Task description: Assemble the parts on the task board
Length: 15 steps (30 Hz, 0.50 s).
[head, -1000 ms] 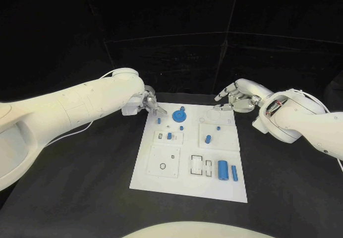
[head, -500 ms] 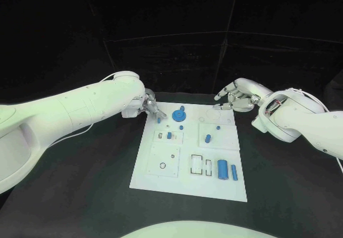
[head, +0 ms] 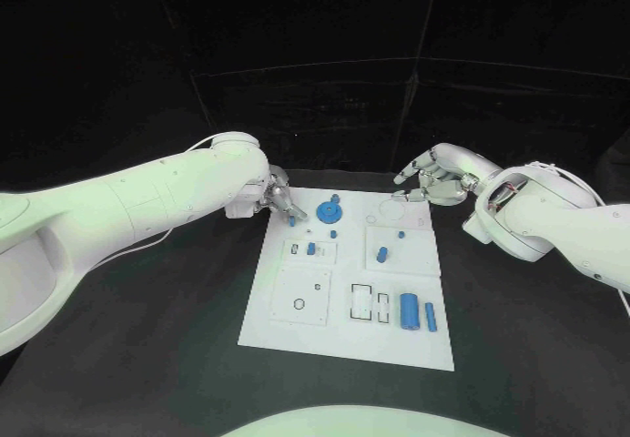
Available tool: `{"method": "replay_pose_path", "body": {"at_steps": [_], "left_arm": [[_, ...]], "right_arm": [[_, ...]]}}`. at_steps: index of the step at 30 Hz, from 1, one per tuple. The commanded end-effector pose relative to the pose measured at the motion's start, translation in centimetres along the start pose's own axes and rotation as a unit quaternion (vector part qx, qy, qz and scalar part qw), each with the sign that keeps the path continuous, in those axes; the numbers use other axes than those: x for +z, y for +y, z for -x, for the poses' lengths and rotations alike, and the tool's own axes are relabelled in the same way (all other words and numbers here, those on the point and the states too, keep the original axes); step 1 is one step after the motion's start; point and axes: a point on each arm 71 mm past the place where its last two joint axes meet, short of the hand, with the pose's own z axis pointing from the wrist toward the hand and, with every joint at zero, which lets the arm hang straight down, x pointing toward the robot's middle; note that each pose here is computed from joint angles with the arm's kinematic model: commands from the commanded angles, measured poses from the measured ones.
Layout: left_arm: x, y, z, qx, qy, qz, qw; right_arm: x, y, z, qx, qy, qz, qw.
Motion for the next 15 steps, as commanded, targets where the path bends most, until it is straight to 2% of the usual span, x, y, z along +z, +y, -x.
{"method": "replay_pose_path", "body": {"at_steps": [1, 15], "left_arm": [[-0.09, -0.15, -0.06, 0.007, 0.004, -0.006, 1.000], [-0.26, -0.36, -0.32, 0.008, 0.003, -0.008, 1.000]], "right_arm": [[0.04, 0.07, 0.14, -0.001, -0.004, 0.000, 1.000], [0.08, 0.03, 0.11, -0.001, -0.002, -0.004, 1.000]]}}
